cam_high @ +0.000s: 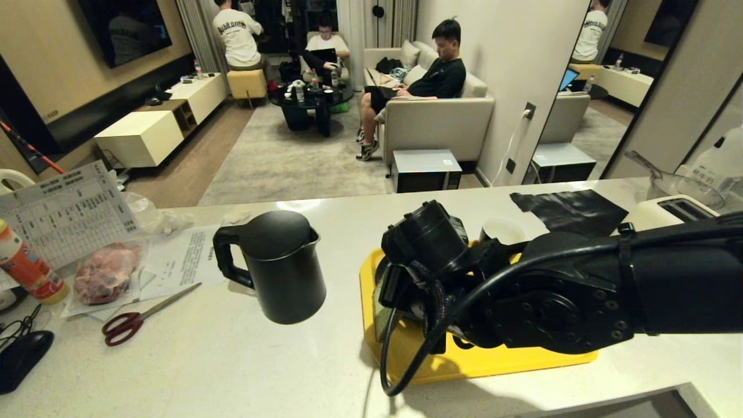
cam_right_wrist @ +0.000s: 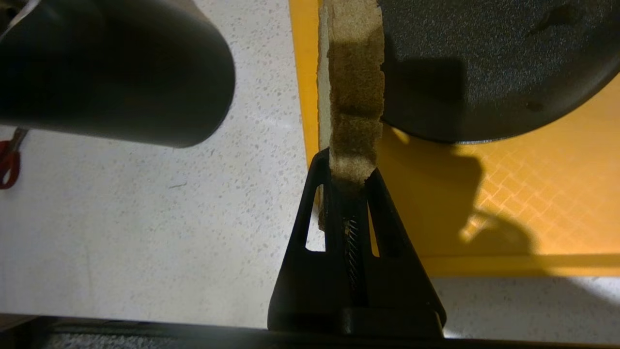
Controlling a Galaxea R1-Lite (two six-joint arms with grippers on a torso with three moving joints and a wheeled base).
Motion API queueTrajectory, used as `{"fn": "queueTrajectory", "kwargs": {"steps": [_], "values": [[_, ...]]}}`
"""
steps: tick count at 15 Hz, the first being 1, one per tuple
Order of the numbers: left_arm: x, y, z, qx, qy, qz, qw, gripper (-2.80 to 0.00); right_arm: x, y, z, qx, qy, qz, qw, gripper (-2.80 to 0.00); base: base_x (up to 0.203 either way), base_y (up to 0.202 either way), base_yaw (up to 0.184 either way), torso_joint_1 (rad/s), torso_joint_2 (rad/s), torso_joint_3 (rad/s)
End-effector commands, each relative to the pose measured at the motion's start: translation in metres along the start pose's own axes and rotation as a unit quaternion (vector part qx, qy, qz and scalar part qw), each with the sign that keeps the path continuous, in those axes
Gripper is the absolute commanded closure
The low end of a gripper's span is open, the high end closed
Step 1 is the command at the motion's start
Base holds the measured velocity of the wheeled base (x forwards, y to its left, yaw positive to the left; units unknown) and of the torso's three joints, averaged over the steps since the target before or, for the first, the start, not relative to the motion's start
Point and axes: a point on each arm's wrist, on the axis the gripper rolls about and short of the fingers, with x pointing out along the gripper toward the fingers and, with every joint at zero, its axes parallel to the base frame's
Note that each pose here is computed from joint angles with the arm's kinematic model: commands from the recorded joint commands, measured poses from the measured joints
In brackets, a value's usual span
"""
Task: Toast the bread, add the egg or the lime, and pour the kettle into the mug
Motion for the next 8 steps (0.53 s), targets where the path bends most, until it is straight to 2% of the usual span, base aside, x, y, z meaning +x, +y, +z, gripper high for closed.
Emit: {"fn": "queueTrajectory", "kwargs": {"steps": [1,8], "values": [[0.000,0.000,0.000,0.000,-0.001,0.000,1.0000,0.00,0.017,-0.001,0.002,0.001,-0.002,-0.011,1.000,0.00,0.000,0.000,0.000,0.000,0.00,0.000],[0.000,0.000,0.000,-0.001,-0.001,-0.001,1.0000,0.00,0.044,-0.009,0.028,0.005,-0.024,-0.024,0.999,0.00,0.000,0.000,0.000,0.000,0.00,0.000]]}}
